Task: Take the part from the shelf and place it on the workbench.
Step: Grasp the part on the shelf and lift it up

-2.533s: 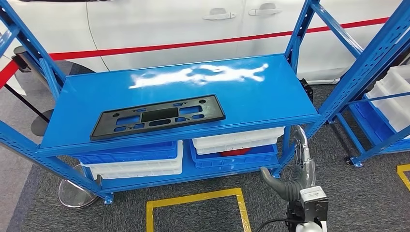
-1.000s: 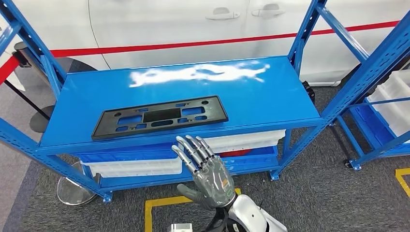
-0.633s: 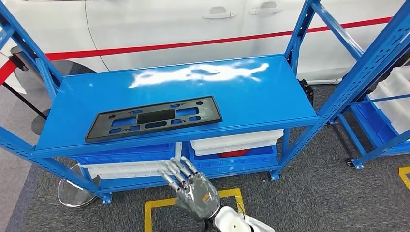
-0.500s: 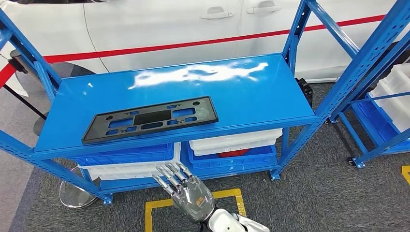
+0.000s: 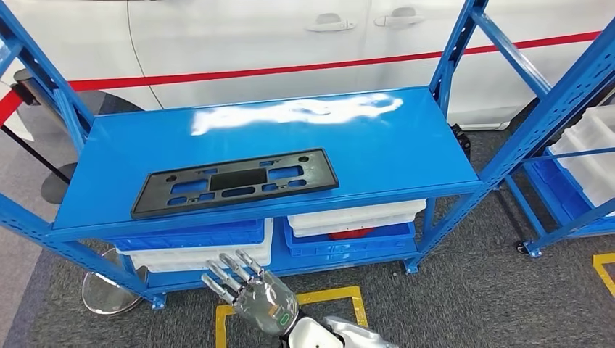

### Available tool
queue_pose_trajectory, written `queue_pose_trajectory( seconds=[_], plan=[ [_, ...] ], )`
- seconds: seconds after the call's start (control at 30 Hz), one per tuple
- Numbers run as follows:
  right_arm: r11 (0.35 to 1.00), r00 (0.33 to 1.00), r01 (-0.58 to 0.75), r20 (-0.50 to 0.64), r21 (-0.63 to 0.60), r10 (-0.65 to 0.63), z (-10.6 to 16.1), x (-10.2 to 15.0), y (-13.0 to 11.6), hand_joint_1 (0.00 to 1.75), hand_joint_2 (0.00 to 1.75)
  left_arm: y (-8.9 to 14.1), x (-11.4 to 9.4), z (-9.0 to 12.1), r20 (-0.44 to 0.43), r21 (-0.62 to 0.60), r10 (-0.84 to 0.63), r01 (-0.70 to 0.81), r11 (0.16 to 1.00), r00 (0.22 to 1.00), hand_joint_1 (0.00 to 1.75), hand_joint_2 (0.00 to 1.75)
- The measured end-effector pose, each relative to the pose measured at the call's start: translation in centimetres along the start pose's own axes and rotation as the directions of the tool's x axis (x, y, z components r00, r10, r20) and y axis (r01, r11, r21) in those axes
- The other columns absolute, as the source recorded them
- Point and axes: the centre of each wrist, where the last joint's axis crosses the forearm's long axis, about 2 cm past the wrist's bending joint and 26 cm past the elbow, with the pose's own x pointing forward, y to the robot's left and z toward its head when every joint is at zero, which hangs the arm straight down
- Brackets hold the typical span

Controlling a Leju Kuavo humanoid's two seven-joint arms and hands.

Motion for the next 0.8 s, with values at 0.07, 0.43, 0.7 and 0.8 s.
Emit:
queue_pose_trajectory(
  seconds=[0.07,0.43,0.7,0.8],
  plan=[
    [1.000,1.000,-0.005,-0.001,0.006,0.005,0.10,-0.08,0.17,0.00,1.75,-0.05,0.01,0.00,-0.002,-0.005,0.001,-0.001,1.000,1.000,0.00,0.00],
    [1.000,1.000,-0.012,-0.007,0.016,0.012,0.12,-0.38,0.42,0.00,1.75,-0.11,0.03,-0.03,-0.011,-0.018,-0.004,0.004,1.000,1.000,0.00,0.00],
    [1.000,1.000,-0.012,-0.020,0.008,0.012,-0.38,-0.65,0.28,0.00,1.75,0.05,-0.20,0.12,-0.022,-0.024,-0.016,0.015,1.000,1.000,0.00,0.00],
    [1.000,1.000,-0.013,-0.024,0.001,0.013,-0.68,-0.76,0.16,0.00,1.75,0.06,-0.16,0.09,-0.023,-0.026,-0.020,0.019,0.999,1.000,0.00,0.00]
  ],
)
